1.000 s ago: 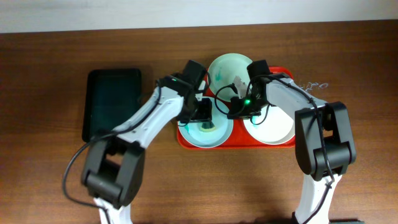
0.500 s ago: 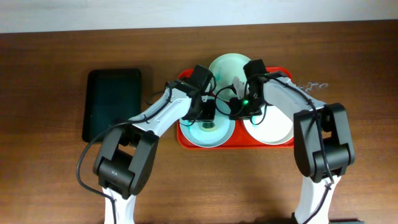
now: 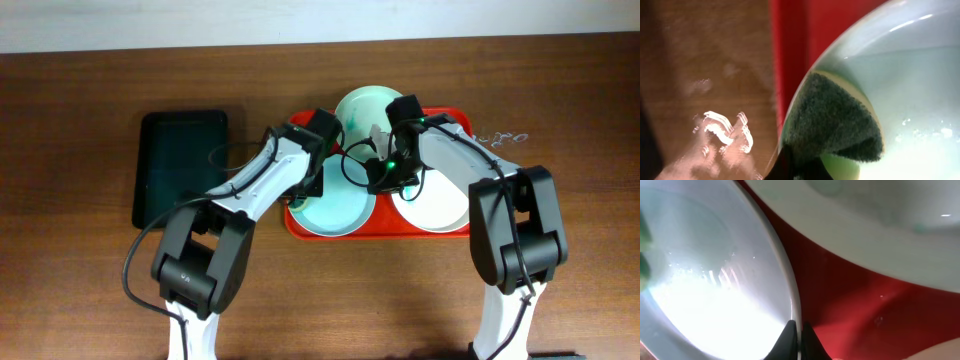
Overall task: Clean dirty plates on tray and stack at the side
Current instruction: 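Scrub the light blue plate with the sponge in the left gripper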
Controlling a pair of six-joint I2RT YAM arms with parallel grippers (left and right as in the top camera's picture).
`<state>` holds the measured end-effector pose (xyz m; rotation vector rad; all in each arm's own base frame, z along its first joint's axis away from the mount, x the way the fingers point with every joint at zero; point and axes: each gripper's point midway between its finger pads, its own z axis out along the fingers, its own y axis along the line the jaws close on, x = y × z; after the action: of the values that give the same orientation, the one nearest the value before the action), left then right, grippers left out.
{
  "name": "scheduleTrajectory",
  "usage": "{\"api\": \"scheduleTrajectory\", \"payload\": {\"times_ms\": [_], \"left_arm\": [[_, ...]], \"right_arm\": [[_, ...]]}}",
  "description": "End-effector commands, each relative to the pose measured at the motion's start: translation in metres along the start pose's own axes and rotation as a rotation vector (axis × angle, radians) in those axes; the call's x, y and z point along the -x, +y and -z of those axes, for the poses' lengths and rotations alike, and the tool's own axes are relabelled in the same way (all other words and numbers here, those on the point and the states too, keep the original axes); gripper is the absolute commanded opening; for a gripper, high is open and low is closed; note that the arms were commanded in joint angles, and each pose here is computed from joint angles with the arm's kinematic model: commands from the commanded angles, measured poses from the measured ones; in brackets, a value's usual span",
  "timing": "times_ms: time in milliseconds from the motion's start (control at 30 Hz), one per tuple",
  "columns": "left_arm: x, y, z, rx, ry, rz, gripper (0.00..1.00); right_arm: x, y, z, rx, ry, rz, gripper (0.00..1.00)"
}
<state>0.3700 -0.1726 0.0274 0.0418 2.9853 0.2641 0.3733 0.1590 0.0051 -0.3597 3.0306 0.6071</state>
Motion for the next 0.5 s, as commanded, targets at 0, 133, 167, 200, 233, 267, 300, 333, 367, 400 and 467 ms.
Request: {"api": "scheduleTrajectory", "payload": {"times_ms": [0,133,167,200,233,267,300,333,367,400,467], "left_arm": [[0.022,-0.011,0.026,-0.090,-0.014,0.117,0.00],[-0.005,-0.085,0.038,-0.481,0.125,-0.029,0.00],[-0.017,-0.088,0.029,-0.471,0.144,-0.056,0.00],[-0.028,-0.090,0.016,-0.457,0.153,-0.075,0.00],[-0.037,-0.086,-0.001,-0.416,0.154,-0.079,0.00],[-0.040,-0.080,-0.011,-0.383,0.150,-0.075,0.00],[-0.044,-0.066,-0.024,-0.316,0.143,-0.069,0.00],[-0.045,-0.052,-0.033,-0.247,0.133,-0.066,0.00],[-0.045,-0.024,-0.043,-0.105,0.105,-0.065,0.00],[-0.043,-0.010,-0.046,-0.029,0.086,-0.054,0.00],[-0.036,0.019,-0.044,0.135,0.035,-0.057,0.00]], "right_arm": [[-0.003,-0.008,0.004,-0.051,0.010,0.009,0.04],[-0.002,-0.008,0.004,-0.051,0.007,0.003,0.04],[-0.002,-0.008,0.004,-0.051,0.006,-0.005,0.04],[-0.001,-0.008,0.004,-0.052,0.004,-0.014,0.04],[-0.002,-0.009,0.004,-0.059,0.005,-0.015,0.04],[-0.002,-0.010,0.004,-0.063,0.006,-0.015,0.04],[-0.002,-0.009,0.004,-0.062,0.006,-0.015,0.04],[-0.002,-0.009,0.004,-0.062,0.006,-0.015,0.04],[-0.002,-0.010,0.004,-0.063,0.006,-0.015,0.04],[-0.002,-0.010,0.004,-0.064,0.006,-0.015,0.04],[-0.004,-0.014,0.005,-0.090,0.015,-0.019,0.04]]}}
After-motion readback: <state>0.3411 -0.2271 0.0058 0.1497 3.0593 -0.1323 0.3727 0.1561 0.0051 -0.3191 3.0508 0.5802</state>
